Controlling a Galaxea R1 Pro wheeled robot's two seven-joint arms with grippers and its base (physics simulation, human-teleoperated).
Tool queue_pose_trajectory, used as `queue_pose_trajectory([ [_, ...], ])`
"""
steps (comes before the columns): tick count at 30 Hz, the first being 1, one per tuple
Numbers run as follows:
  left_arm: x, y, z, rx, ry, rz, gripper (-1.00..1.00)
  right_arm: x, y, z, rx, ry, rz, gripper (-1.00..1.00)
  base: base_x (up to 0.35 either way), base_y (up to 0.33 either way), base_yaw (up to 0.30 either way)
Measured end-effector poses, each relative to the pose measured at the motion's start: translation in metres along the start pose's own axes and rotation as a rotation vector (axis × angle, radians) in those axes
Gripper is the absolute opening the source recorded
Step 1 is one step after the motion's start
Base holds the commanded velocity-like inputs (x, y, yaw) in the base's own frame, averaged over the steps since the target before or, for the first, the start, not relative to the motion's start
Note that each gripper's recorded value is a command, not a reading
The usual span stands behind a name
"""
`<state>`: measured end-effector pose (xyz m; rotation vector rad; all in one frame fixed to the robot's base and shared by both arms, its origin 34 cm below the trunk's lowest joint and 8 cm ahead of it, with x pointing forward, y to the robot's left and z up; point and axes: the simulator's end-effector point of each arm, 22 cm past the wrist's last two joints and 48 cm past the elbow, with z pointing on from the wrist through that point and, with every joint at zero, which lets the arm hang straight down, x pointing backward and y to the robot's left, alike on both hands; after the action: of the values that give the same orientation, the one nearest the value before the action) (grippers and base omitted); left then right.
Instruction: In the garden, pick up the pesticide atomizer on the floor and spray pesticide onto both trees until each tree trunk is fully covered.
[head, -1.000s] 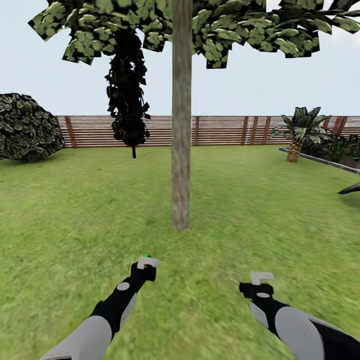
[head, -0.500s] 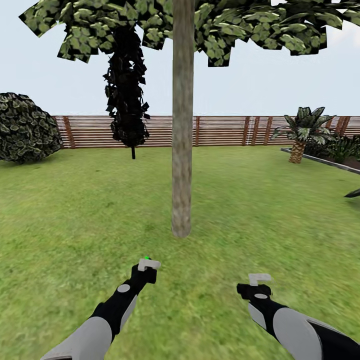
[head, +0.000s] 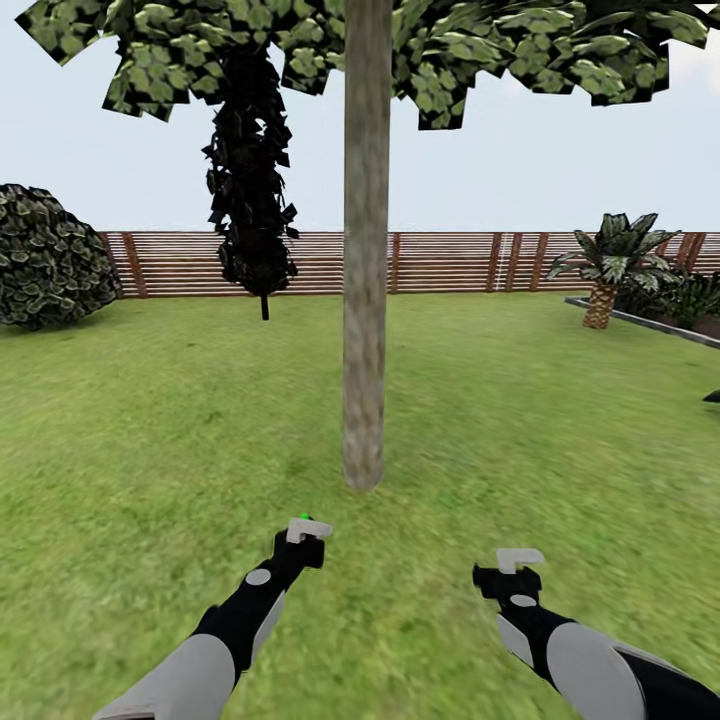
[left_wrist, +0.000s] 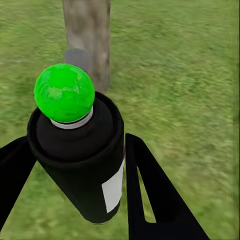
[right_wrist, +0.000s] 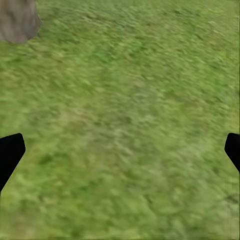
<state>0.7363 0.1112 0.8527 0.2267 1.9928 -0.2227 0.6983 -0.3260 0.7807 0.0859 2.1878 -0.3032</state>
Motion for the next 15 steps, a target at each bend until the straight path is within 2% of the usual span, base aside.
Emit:
queue_pose_trajectory([
  [15, 0.0006, -0.0002, 0.0000, 0.001, 0.002, 0.000, -1.00, 0.0002, 0.0005, -0.0001, -0.001, 0.001, -0.001, 1.00, 0.350, 0.000, 0.000],
])
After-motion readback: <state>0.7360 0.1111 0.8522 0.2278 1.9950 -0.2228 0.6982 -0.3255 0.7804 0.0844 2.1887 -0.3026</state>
